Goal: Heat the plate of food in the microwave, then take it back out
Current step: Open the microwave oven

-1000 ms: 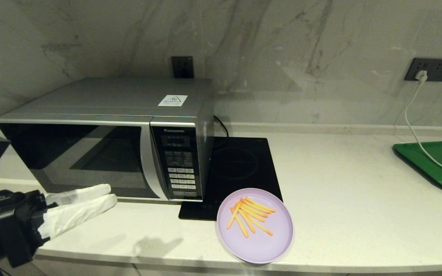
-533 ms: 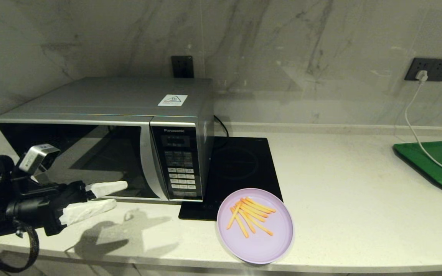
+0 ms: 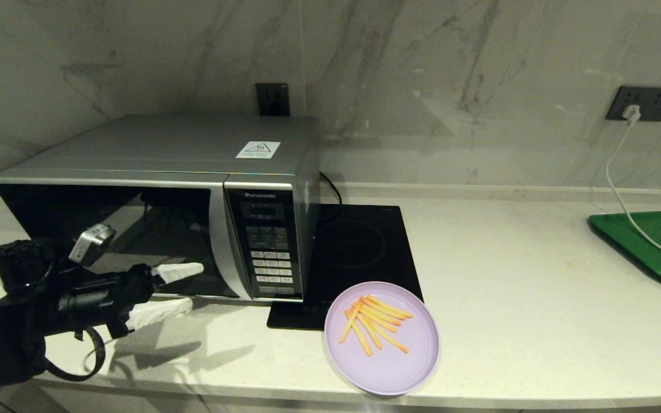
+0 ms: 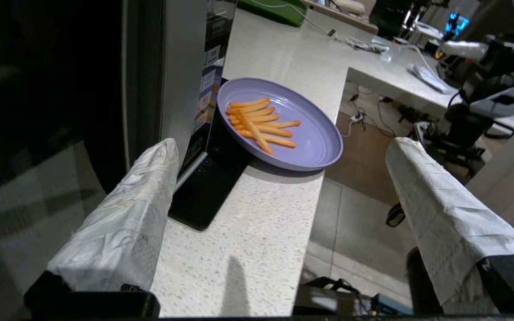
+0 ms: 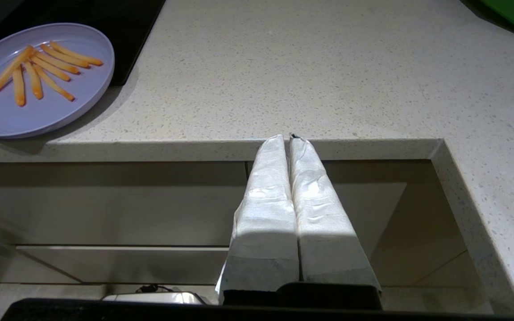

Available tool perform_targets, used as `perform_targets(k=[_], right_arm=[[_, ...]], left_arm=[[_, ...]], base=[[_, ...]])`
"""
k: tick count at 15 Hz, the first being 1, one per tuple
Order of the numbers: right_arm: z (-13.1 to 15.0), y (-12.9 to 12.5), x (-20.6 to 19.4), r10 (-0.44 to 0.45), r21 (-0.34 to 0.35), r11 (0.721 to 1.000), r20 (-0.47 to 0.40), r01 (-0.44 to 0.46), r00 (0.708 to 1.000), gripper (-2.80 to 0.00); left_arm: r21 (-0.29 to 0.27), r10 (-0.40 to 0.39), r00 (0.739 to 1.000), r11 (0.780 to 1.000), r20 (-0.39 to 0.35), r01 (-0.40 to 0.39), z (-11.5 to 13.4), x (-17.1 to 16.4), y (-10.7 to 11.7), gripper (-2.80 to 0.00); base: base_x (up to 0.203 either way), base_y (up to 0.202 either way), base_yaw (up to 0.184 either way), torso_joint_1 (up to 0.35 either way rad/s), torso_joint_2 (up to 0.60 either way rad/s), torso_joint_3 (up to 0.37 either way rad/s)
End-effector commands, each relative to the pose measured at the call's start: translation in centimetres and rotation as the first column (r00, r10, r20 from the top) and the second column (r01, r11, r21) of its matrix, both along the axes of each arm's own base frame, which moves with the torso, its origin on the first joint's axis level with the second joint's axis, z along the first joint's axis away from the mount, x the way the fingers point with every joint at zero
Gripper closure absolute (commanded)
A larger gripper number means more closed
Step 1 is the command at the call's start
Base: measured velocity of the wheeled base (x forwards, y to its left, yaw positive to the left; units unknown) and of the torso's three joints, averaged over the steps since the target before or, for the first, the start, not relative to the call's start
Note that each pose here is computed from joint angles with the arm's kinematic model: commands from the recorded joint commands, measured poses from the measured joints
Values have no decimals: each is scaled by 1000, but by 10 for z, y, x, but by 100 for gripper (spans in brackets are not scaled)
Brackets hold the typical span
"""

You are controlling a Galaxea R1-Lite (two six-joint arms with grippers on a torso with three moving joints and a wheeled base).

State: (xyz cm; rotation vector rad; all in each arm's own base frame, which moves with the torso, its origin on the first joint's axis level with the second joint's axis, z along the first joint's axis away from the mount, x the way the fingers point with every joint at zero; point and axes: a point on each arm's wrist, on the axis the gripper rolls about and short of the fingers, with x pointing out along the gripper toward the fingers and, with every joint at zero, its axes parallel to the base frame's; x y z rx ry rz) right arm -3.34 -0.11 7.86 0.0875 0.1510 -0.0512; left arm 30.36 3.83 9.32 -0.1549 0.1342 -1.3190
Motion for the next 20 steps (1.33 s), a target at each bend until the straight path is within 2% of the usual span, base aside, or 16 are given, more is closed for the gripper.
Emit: perform_targets(k=[1, 5, 10, 18, 20], right_arm=[[0, 0, 0, 0, 1, 1000, -2, 0, 1000, 0], [0, 0, 0, 0, 1, 1000, -2, 0, 1000, 0], [0, 0, 0, 0, 1, 1000, -2, 0, 1000, 0], [0, 0, 0, 0, 1, 1000, -2, 0, 1000, 0], [0, 0, 0, 0, 1, 1000, -2, 0, 1000, 0]], left_arm=[[2, -37, 999, 999, 16, 37, -15, 10, -7, -280], [17, -66, 994, 998, 88, 65, -23, 17, -16, -280], [19, -68, 993, 998, 98, 66, -22, 17, -16, -280], [28, -12, 990, 1000, 142, 8, -22, 12, 2, -280], [25, -20, 992, 1000, 126, 17, -26, 11, -1, -280]], base=[[0, 0, 0, 0, 0, 0], [0, 0, 0, 0, 0, 0], [0, 0, 0, 0, 0, 0], [0, 0, 0, 0, 0, 0], [0, 0, 0, 0, 0, 0]])
